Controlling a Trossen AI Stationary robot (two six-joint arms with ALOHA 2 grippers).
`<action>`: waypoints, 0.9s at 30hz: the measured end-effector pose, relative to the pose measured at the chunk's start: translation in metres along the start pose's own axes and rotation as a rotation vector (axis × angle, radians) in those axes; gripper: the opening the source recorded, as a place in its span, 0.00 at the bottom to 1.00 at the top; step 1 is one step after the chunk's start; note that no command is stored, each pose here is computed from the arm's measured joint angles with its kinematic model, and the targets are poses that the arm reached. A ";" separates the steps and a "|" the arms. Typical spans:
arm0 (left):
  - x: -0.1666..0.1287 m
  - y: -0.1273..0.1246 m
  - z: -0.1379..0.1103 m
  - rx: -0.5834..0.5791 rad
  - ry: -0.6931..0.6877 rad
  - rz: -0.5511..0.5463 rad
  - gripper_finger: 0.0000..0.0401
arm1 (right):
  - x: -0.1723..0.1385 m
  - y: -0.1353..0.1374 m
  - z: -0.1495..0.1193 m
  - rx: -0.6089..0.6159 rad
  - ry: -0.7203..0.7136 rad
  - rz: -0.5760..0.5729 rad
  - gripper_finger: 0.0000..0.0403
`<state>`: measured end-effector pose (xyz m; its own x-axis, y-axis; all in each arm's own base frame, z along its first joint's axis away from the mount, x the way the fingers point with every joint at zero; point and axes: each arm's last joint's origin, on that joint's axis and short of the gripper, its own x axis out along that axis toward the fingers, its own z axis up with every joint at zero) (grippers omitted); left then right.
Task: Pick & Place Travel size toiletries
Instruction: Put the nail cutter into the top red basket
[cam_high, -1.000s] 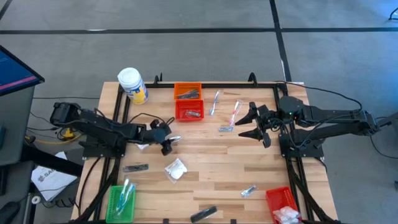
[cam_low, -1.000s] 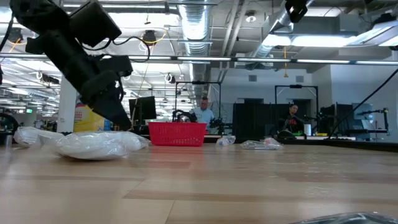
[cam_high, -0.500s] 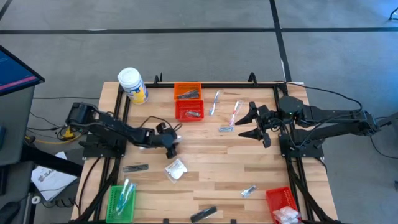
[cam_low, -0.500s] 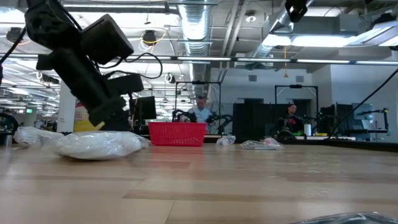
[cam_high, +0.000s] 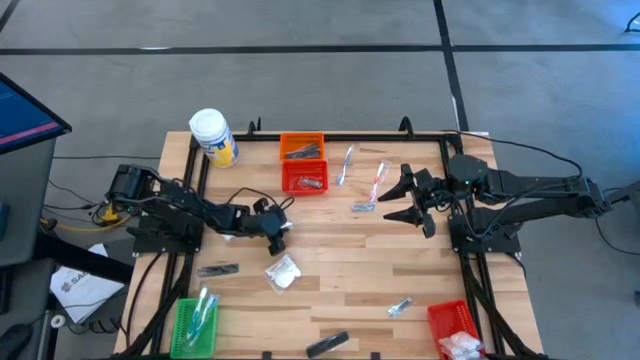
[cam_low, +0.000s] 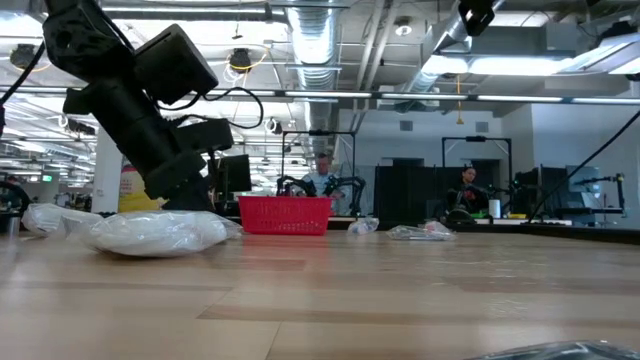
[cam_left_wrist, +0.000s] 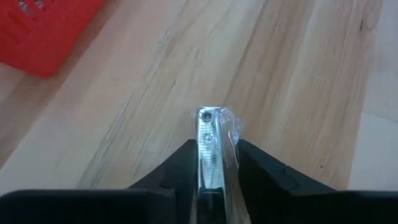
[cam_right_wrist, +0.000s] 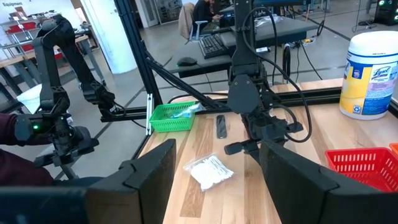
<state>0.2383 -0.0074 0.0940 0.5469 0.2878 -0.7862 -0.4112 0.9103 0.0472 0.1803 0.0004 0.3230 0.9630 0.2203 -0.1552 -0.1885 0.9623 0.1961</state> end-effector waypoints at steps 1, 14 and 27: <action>0.000 0.000 0.000 -0.001 0.000 0.001 0.24 | 0.000 0.000 0.000 0.000 0.000 0.000 0.56; -0.002 0.001 0.002 -0.020 -0.030 0.006 0.11 | 0.000 0.000 0.000 0.000 0.000 0.000 0.56; -0.026 0.004 0.049 0.001 -0.217 -0.004 0.10 | 0.000 0.000 0.000 0.000 0.000 0.000 0.56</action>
<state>0.2583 0.0031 0.1445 0.6929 0.3412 -0.6352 -0.4077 0.9120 0.0452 0.1803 0.0003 0.3230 0.9631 0.2200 -0.1549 -0.1883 0.9624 0.1959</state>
